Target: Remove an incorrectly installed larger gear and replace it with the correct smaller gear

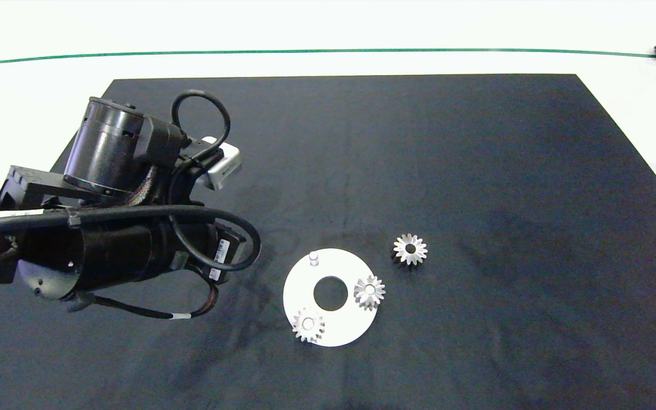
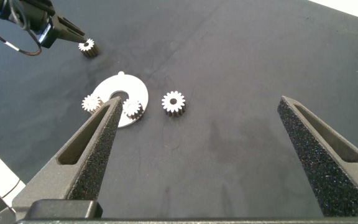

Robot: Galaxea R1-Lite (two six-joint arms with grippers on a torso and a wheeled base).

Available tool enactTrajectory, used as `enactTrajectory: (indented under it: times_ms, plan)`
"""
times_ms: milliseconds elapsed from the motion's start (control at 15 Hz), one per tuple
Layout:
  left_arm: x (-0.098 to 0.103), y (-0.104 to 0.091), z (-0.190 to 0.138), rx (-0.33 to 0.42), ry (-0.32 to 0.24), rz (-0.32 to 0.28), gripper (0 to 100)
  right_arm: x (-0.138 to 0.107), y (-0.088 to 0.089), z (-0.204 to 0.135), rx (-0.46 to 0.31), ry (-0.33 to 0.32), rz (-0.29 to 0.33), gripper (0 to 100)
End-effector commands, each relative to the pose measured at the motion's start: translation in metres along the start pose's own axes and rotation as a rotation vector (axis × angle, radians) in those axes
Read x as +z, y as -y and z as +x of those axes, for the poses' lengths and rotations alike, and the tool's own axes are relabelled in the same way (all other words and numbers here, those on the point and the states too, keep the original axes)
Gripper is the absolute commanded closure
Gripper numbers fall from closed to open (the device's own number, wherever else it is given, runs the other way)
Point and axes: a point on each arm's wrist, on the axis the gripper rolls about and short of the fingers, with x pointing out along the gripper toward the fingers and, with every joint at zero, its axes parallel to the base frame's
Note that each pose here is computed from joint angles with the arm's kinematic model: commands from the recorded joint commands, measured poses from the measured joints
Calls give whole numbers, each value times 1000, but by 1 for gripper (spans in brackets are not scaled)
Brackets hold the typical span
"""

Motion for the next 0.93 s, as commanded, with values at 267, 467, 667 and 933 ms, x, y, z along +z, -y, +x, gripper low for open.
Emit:
enactTrajectory:
  times_ms: [267,467,667,933]
  plan:
    - [-9,-15,17,65,-60,-186,0,-1,-1,2,2,-11,-3,0]
    - [-8,-14,20,63,-60,-251,0,-2,-1,3,3,-15,-4,0]
    - [-11,-12,27,65,-82,-266,0,-2,-1,3,3,-15,-4,0]
    - [-14,-9,43,76,-107,-292,0,-2,-1,3,4,-17,-4,0]
